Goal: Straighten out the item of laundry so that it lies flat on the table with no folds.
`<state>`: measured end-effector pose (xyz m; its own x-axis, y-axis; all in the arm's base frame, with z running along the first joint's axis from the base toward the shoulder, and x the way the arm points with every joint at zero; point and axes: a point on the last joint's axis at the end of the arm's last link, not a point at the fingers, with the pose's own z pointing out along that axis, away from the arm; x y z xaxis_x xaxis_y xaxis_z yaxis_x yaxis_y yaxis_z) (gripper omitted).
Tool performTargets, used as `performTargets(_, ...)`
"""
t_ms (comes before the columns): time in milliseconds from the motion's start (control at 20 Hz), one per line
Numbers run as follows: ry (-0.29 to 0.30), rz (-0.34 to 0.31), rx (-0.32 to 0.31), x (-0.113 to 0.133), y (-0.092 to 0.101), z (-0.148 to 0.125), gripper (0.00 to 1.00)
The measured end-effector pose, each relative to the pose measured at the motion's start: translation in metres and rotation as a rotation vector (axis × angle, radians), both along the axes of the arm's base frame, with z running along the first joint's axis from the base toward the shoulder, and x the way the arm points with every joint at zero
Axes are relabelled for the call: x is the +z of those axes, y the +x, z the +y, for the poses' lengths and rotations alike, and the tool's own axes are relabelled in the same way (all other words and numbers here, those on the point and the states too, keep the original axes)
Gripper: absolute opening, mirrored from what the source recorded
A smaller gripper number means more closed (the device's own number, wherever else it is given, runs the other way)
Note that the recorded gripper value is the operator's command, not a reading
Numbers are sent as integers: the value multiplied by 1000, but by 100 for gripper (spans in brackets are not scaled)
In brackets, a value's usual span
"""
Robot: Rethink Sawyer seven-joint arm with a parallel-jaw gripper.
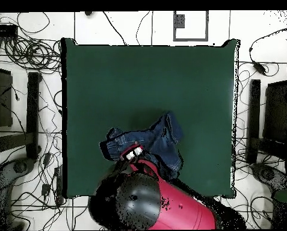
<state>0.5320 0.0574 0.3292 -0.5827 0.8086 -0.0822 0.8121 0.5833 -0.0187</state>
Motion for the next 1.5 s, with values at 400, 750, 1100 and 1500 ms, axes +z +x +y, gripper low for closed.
performTargets(400,-10,-28,-25,-1,6,-16,0)
performTargets(750,-16,-48,-46,1,9,-29,0)
performTargets(1100,17,-33,-41,31,1,-28,0)
performTargets(1500,72,21,-18,89,-9,-26,0)
